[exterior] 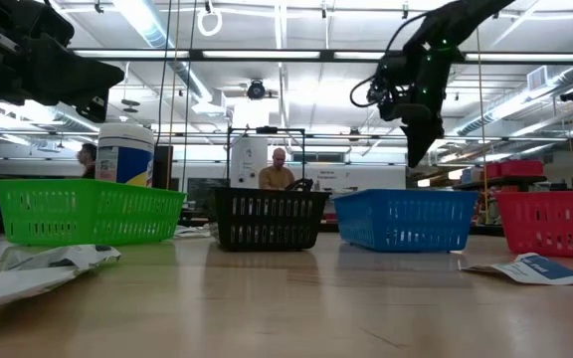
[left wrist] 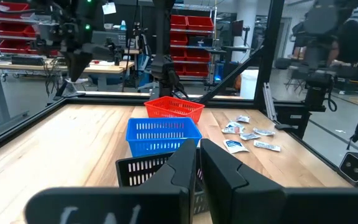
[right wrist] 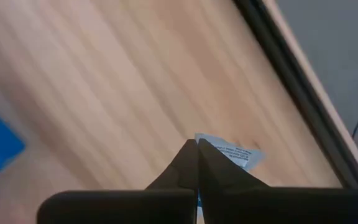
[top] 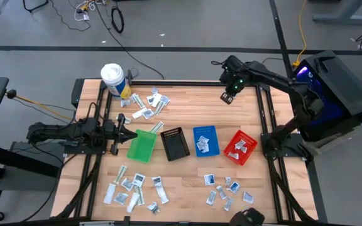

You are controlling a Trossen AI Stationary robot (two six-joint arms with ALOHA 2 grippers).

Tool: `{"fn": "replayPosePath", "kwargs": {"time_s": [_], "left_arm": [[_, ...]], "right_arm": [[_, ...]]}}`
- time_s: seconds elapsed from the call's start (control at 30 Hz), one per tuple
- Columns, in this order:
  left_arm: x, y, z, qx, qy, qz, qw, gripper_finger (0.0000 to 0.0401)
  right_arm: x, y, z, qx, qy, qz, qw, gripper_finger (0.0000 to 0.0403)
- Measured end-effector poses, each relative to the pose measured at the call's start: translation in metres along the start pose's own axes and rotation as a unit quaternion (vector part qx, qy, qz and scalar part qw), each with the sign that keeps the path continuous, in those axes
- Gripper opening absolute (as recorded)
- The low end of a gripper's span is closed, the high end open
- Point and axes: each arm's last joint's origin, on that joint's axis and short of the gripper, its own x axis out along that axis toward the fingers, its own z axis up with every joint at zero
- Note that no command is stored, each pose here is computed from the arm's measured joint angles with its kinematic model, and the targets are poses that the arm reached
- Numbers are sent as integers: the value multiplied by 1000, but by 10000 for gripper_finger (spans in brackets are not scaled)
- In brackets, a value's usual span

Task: Pick & Place First Aid Supplies
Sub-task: Put the alcohol pad into the blue basket

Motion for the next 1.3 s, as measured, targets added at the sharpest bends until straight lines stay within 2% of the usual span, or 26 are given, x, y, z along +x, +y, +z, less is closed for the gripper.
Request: {"fn": "replayPosePath", "kwargs": {"time_s": [0.6, 1.07, 1.3], "left_arm": [[0, 0, 0, 0, 0, 0, 1000, 32], [0, 0, 0, 0, 0, 0, 1000, 32], [0, 0, 0, 0, 0, 0, 1000, 32]], "right_arm": [[-2, 94, 5, -129, -13, 44, 991, 0], [-10, 165, -7, -221, -39, 111, 968, 0], [-15, 193, -11, -244, -69, 130, 958, 0]]}}
